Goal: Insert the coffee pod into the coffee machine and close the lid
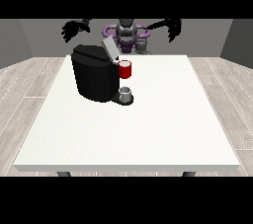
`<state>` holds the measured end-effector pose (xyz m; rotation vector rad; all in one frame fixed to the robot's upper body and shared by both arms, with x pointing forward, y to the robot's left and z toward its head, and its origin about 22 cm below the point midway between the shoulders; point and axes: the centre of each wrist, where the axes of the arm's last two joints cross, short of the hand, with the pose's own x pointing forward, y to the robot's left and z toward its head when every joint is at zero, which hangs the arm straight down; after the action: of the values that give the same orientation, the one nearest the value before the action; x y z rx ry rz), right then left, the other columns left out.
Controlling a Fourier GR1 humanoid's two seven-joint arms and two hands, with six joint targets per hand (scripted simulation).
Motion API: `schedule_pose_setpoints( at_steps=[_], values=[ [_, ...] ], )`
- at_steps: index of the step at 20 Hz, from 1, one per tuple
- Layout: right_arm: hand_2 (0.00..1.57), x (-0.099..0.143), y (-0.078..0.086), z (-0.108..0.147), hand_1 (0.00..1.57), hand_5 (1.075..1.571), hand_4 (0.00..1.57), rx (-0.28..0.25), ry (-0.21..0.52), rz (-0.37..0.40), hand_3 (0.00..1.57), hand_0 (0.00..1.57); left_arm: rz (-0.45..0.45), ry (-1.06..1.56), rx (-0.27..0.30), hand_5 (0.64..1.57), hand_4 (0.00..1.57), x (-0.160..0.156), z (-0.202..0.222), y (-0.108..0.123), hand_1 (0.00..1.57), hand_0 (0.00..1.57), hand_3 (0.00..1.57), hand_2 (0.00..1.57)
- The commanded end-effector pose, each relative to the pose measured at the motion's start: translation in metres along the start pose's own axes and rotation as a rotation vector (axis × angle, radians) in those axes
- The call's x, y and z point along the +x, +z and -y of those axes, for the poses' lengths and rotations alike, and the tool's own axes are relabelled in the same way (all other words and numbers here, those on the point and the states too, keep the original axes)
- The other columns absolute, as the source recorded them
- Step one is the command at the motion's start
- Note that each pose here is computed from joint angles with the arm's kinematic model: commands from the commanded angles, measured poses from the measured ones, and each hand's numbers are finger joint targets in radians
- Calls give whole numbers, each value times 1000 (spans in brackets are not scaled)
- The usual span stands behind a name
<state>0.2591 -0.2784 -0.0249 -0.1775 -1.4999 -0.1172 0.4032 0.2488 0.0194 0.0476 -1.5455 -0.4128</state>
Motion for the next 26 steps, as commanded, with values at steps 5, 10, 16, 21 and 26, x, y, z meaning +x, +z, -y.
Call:
schedule_pose_setpoints(
  at_steps=[5, 10, 16, 21, 26],
  values=[
    [0, 63, -19, 5, 0, 1571, 0, 169, 36, 103, 0, 0, -58, 171, 64, 1571, 0, -46, 0, 35, 0, 0, 0, 0],
    [0, 67, -25, -5, 0, 1571, 0, 215, 18, 112, 0, 0, -40, 272, 19, 1571, 57, -52, 47, 40, 0, 0, 0, 0],
    [0, 80, -35, -34, 0, 1571, 239, 238, 87, 156, 0, 0, -12, 277, -1, 1571, 0, -35, 29, 45, 0, 0, 0, 0],
    [0, 62, -32, -38, 0, 1571, 0, 279, 110, 171, 0, 0, 21, 296, 7, 1571, 103, -37, 31, 65, 0, 0, 0, 0],
    [0, 86, -61, -33, 0, 1571, 0, 260, 67, 217, 0, 0, 95, 300, 24, 1571, 0, -19, 22, 69, 0, 0, 0, 0]
  ],
)
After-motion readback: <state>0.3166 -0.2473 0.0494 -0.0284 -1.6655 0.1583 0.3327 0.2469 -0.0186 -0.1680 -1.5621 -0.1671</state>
